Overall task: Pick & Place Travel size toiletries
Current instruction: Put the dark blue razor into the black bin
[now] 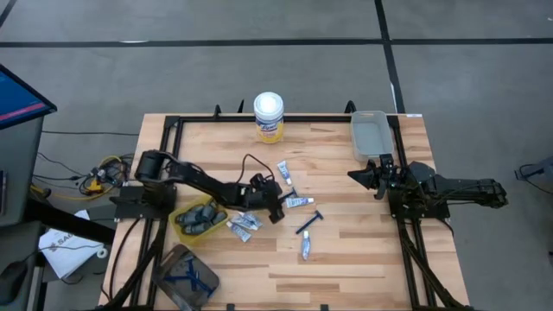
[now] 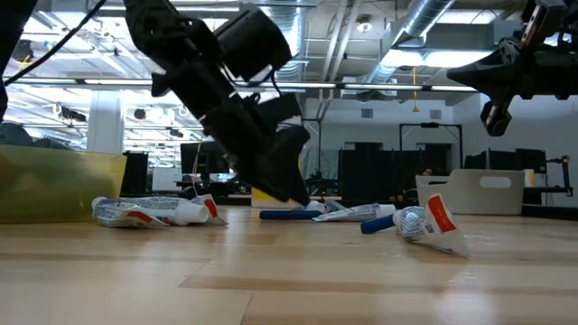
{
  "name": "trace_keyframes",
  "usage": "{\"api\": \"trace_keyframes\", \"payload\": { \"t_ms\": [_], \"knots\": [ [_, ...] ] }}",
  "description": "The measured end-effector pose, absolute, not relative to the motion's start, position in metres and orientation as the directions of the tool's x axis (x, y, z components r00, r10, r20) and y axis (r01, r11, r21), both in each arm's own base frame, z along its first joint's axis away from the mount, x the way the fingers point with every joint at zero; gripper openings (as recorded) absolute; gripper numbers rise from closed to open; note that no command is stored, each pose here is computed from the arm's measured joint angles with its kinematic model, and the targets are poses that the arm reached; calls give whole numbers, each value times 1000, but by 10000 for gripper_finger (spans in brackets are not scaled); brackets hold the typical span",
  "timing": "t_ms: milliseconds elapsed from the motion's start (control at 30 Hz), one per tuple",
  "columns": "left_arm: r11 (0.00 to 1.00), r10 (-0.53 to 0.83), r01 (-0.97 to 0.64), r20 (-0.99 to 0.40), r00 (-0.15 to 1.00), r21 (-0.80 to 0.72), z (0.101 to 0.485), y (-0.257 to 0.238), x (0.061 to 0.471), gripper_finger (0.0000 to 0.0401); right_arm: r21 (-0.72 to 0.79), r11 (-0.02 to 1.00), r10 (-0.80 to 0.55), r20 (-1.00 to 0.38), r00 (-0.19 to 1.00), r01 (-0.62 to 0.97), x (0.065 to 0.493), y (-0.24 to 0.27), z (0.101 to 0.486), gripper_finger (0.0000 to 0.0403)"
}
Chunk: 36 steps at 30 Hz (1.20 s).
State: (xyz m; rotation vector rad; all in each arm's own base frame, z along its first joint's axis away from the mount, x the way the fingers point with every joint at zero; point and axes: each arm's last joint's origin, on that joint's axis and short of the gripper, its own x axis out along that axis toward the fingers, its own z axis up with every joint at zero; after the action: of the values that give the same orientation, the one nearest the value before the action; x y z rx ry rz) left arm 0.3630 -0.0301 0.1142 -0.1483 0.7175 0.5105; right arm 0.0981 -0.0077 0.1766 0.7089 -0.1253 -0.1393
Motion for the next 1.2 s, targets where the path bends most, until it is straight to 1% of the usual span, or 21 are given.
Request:
{"api": "trace_keyframes", "payload": {
  "t_ms": [267,367,500,767,867,967,1100,1200],
  "knots": [
    [869,390,-494,-672,630,42,100,-37,364,245,655,751,-169,67,983,85,98,-8,177,0],
    [871,388,-489,-672,631,44,96,-40,365,230,655,751,-170,67,983,85,98,-8,177,0],
    [874,383,-484,-674,632,43,93,-42,366,184,655,750,-170,67,983,85,98,-8,177,0],
    [879,371,-475,-688,624,43,91,-42,365,58,655,751,-169,67,983,85,98,-8,177,0],
    [879,372,-475,-690,621,47,91,-42,365,21,655,751,-170,67,983,85,98,-8,177,0],
    [879,371,-474,-691,621,47,91,-42,364,18,655,751,-169,67,983,85,98,-8,177,0],
    [881,368,-471,-692,621,46,91,-42,364,38,655,751,-170,67,983,85,98,-8,177,0],
    [885,358,-464,-692,627,38,95,-42,364,35,655,751,-170,67,983,85,98,-8,177,0]
  ]
}}
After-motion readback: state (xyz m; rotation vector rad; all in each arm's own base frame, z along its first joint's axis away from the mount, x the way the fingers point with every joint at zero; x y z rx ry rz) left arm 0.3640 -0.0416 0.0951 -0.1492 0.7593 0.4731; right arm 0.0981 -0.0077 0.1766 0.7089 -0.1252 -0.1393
